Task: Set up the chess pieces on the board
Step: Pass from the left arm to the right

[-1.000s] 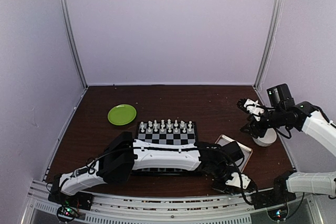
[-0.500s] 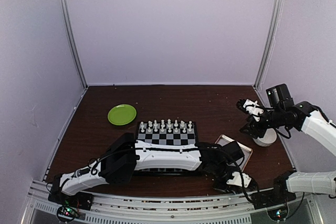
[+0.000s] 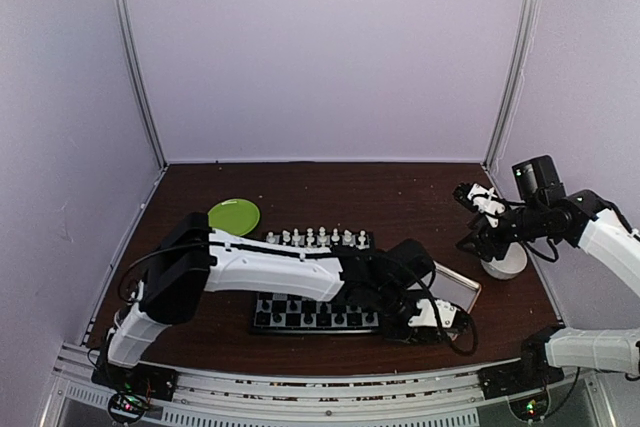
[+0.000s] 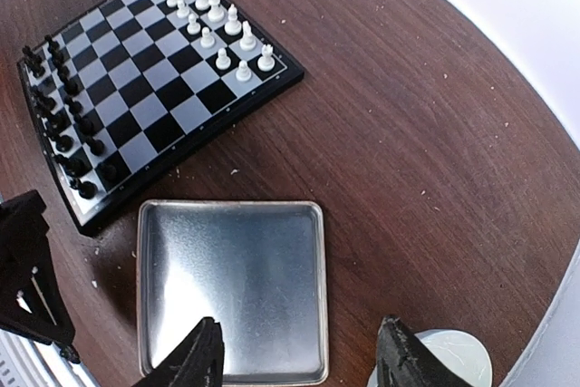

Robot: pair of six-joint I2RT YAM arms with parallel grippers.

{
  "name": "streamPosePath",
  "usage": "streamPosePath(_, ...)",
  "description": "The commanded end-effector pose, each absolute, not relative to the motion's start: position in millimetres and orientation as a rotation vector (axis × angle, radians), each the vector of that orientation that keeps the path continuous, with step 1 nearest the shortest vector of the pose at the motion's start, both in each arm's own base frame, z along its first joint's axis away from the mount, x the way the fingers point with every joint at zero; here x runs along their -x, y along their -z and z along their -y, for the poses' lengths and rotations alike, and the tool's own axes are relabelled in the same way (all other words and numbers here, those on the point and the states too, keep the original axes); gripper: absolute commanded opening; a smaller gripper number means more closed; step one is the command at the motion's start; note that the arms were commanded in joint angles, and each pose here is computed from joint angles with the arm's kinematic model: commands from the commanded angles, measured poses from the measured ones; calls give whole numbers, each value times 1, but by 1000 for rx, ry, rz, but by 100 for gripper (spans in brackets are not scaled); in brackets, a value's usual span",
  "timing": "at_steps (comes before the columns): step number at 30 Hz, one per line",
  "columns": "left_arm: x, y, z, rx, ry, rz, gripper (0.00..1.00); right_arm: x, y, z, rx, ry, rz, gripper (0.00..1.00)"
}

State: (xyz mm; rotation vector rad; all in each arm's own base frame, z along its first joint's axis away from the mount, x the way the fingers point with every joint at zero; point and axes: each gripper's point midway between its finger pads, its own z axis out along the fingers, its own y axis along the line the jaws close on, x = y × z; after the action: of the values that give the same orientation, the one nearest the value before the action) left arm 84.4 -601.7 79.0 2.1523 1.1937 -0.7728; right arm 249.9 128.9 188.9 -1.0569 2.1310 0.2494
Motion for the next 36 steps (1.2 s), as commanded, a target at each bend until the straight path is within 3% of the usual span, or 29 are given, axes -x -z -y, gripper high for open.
streamPosePath(1, -120, -176, 607, -1809, 745, -1146, 5, -251, -227, -138, 978, -421, -2096, 59)
streamPosePath(7, -182, -196, 573, -1496, 511, -1284, 5, -243, -239, -169, 993, -755, -2145, 54)
streamPosePath(14, -207, -197, 558, -1348, 408, -1334, 6, -220, -226, -195, 1091, -1186, -2255, 50)
streamPosePath(22, -206, -209, 550, -1274, 428, -1294, 6, -204, -214, -203, 1094, -1440, -2295, 45)
streamPosePath(36, -197, -229, 559, -1246, 518, -1220, 7, -211, -211, -211, 1107, -1597, -2308, 43)
